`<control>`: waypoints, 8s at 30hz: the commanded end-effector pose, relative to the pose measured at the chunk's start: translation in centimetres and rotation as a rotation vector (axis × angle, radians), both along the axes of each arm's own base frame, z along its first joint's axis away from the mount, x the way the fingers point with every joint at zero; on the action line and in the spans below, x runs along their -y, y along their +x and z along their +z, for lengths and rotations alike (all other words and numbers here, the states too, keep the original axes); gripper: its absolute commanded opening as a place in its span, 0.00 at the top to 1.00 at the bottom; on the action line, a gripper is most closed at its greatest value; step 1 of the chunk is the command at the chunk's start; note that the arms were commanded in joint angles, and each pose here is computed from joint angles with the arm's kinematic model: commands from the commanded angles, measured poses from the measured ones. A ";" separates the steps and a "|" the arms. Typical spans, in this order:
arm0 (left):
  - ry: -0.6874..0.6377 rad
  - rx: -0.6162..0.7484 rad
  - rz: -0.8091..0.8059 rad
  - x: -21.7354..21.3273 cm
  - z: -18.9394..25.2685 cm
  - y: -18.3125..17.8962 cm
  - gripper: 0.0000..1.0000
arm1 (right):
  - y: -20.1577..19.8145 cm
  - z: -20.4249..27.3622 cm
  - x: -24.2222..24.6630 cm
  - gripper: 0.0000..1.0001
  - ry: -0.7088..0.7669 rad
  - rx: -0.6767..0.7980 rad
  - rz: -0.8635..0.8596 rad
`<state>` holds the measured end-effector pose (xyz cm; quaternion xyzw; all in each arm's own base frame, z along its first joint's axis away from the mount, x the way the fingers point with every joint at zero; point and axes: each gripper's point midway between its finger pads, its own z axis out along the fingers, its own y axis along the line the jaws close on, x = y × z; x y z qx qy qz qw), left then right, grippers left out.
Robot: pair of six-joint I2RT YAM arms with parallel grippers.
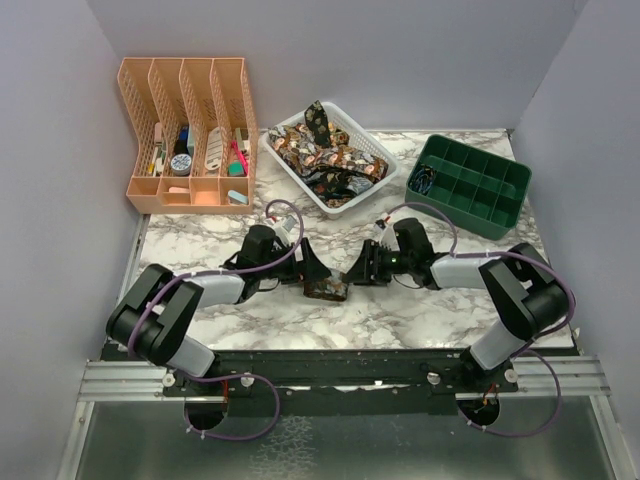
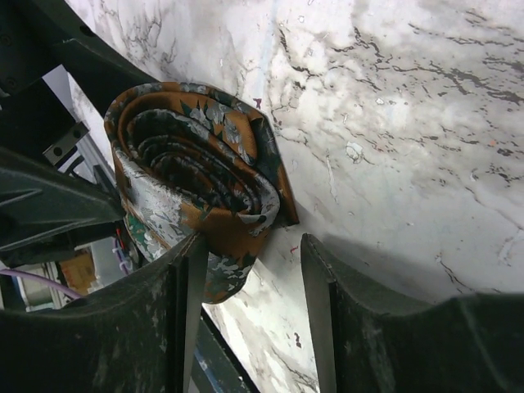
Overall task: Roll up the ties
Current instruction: Pick up the tie at the center of the board.
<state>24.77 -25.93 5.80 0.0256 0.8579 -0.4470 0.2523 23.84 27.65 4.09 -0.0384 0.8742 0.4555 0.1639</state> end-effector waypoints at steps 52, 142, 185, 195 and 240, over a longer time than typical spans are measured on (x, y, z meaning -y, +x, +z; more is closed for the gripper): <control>0.019 0.001 -0.089 0.3 -0.4 -1.9 0.09 | -1.2 -3.6 0.3 0.57 -0.029 -0.074 0.015; 0.061 0.432 -0.386 1.2 3.2 -5.6 1.00 | -1.4 5.4 -0.1 0.23 0.013 0.838 0.786; 0.179 0.768 -0.378 0.9 5.4 -5.2 1.00 | -7.1 3.7 -6.1 0.36 0.205 0.790 1.137; 0.183 0.771 -0.381 0.9 5.4 -5.3 1.00 | -7.0 3.3 -5.6 0.66 0.167 0.757 1.159; 0.201 0.697 0.430 -10.4 16.0 -2.2 0.01 | 15.4 13.1 15.9 0.99 -0.830 0.499 -0.639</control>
